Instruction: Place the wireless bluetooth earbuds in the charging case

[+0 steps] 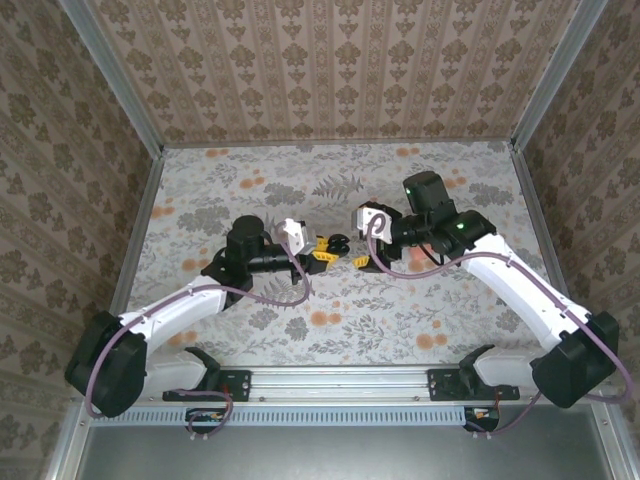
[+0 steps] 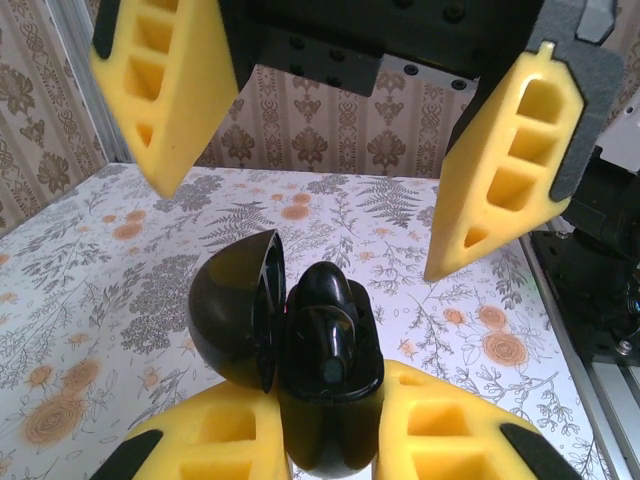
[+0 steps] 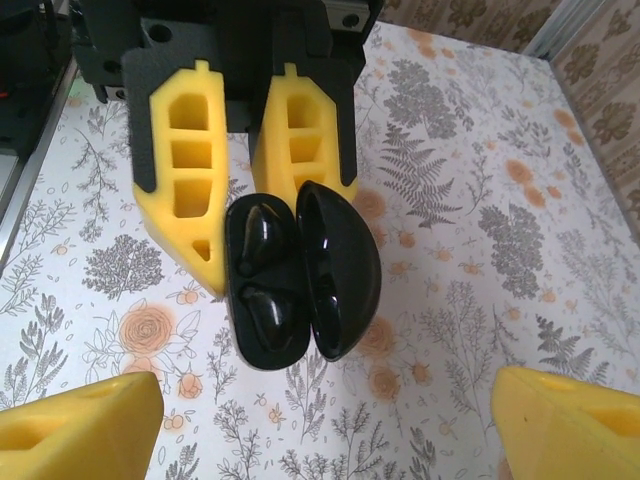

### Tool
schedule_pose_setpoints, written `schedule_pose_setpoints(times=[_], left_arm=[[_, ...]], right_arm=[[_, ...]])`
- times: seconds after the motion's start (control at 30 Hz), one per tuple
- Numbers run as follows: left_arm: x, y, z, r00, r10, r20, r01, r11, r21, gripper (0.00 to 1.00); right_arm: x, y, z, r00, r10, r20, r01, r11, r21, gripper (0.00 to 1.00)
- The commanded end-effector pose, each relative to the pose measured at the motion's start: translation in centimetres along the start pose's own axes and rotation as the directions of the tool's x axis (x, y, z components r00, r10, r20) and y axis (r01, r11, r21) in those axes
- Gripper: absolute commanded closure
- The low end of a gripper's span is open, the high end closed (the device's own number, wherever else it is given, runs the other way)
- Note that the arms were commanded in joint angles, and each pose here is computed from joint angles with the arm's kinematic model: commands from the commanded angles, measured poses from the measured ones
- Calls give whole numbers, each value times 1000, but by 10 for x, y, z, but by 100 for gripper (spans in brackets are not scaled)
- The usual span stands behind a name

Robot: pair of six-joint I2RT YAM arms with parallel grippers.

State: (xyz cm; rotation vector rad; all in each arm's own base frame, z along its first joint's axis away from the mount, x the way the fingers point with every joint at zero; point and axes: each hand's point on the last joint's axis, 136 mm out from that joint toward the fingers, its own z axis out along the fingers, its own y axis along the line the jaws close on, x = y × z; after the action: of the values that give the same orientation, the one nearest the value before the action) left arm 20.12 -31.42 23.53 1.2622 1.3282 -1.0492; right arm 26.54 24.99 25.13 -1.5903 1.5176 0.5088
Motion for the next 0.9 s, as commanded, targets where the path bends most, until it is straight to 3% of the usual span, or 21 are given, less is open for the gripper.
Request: schedule_pose_setpoints(times=[0.0, 0.4, 0.7, 0.87], left_arm=[[-19, -3, -1, 998, 58, 31, -58, 998, 13, 91], [-21, -3, 0, 998, 62, 30, -62, 998, 17, 91], [-19, 1, 2, 998, 52, 18, -52, 999, -5, 91], [-19, 5, 2, 999, 47, 19, -47, 999, -23, 91]], right_arm=[[-2, 4, 3, 1000, 12, 3, -11, 999, -51, 13], [-12, 10, 17, 998, 26, 60, -16, 985, -173, 17], [-19, 26, 12, 995, 22, 102, 5, 967, -254, 36], [-23, 35, 1, 993, 10, 115, 19, 968, -252, 51]])
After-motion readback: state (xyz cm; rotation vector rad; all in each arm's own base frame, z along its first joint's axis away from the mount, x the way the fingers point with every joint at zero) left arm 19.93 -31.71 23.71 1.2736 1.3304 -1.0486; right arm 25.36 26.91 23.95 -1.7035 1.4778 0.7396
